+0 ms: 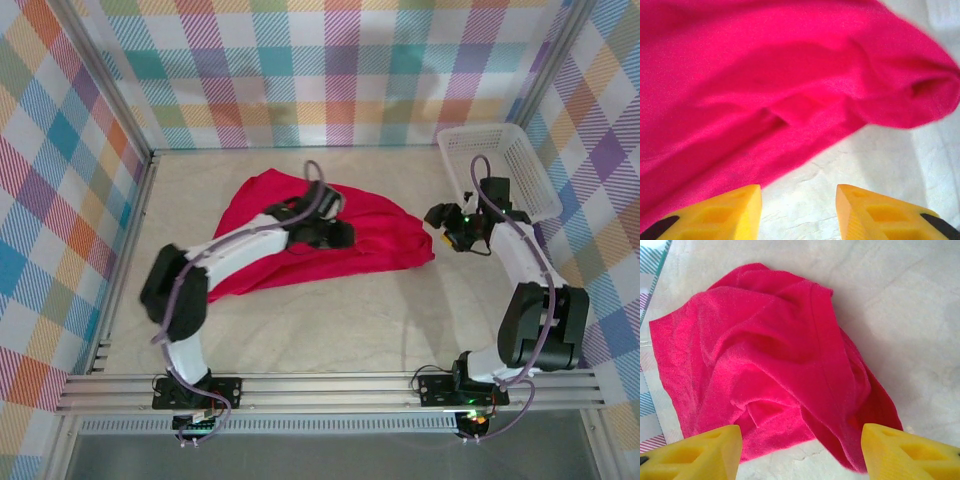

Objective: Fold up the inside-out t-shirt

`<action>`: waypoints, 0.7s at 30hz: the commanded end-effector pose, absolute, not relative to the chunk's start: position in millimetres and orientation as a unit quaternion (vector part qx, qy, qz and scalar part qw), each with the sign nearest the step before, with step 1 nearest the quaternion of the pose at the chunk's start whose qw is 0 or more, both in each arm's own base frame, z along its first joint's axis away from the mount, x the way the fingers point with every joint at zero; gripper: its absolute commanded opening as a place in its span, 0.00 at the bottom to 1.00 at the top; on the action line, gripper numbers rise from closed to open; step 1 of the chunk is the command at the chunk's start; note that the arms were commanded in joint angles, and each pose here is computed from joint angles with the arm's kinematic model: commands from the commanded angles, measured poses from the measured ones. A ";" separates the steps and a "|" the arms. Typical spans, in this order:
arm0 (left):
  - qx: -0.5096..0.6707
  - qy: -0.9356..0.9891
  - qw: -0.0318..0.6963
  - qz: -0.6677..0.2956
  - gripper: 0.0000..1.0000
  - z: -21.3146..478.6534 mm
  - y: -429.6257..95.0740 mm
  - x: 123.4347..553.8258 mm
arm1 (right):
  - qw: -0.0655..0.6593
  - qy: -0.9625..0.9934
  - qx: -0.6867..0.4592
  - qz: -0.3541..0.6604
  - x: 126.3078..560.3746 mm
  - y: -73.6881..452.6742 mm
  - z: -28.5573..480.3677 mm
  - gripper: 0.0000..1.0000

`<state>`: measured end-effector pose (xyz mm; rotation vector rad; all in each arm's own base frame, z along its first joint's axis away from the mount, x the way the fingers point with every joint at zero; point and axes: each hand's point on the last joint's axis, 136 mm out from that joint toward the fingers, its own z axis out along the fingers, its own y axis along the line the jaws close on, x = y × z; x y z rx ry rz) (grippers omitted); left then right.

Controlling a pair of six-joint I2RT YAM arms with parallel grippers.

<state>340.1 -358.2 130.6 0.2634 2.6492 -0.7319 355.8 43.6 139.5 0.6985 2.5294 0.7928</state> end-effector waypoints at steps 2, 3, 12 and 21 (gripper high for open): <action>0.127 0.949 0.135 -0.254 0.44 92.5 -390.2 334.2 | 0.193 0.908 0.246 0.279 340.2 44.1 136.6 0.64; 0.125 0.951 0.130 -0.250 0.44 86.3 -394.0 335.0 | 0.191 0.908 0.246 0.281 338.4 45.0 135.6 0.64; 0.087 0.968 0.134 -0.192 0.45 51.6 -391.9 356.1 | 0.181 0.906 0.230 0.307 329.5 55.5 136.1 0.63; 0.072 0.972 0.134 -0.179 0.41 42.0 -397.4 367.9 | 0.166 0.905 0.227 0.318 323.8 60.5 125.4 0.62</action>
